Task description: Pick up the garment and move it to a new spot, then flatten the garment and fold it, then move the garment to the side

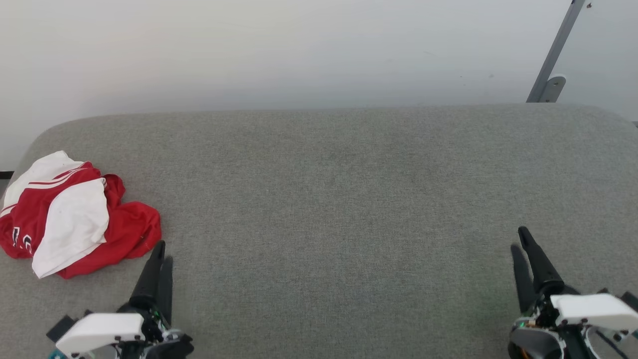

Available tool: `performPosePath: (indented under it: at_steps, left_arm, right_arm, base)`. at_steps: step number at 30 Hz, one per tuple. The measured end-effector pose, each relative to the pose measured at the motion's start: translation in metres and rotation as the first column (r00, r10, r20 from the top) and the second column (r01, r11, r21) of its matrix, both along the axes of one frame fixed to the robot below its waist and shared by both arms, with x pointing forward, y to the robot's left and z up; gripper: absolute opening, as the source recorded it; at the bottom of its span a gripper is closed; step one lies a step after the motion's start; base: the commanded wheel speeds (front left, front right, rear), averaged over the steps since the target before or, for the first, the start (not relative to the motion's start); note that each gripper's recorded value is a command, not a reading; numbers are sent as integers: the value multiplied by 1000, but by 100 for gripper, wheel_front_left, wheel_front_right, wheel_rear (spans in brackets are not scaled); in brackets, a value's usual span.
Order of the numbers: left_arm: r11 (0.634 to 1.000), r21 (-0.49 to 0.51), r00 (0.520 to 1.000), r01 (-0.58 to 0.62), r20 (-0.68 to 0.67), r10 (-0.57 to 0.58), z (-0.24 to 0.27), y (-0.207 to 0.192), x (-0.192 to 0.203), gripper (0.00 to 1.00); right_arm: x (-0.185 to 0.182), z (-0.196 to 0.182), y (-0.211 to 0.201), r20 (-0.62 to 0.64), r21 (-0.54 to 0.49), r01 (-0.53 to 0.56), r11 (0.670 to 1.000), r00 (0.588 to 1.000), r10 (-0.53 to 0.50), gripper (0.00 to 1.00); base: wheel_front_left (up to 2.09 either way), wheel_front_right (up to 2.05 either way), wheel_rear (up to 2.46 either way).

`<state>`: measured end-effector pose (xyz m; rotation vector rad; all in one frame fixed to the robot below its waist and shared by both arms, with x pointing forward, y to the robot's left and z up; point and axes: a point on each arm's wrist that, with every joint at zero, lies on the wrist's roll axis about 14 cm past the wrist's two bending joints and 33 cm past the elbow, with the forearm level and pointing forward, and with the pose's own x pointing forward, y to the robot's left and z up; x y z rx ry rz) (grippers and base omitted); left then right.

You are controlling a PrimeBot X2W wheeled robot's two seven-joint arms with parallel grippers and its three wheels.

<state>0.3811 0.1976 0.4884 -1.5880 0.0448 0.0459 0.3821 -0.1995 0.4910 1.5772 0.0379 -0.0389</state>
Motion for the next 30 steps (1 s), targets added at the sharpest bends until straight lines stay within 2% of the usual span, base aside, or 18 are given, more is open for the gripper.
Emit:
performPosePath:
  at_steps: [3, 8, 14, 19, 21, 30]
  left_arm:
    - [1000, -8, 999, -2, -41, 1, -13, -1, -7, 100]
    - [1000, 15, 999, -10, -37, 10, -10, -1, -6, 100]
    - [989, 148, 998, -1, -67, 11, -11, 3, -5, 100]
    - [964, 265, 996, 23, -88, 0, -12, 2, -5, 100]
    - [941, 337, 996, 30, -94, 1, -10, 3, -4, 100]
    - [867, 498, 996, 39, -85, 4, -5, 4, -4, 100]
  right_arm:
    - [-7, -13, 0, -38, 2, 4, 1000, 999, -4, 100]
    - [-6, -9, 2, -30, -46, 0, 999, 1000, -2, 100]
    - [-4, -8, 0, -33, -190, -12, 982, 999, 5, 100]
    - [-3, -8, 3, -40, -310, -38, 950, 999, 27, 100]
    - [-2, -7, 3, -41, -379, -49, 924, 999, 36, 100]
    - [-1, -3, 5, -38, -515, -61, 855, 998, 48, 100]
  base:
    - [0, 0, 0]
    - [0, 0, 0]
    - [0, 0, 0]
    - [0, 0, 0]
    - [0, 0, 0]
    - [0, 0, 0]
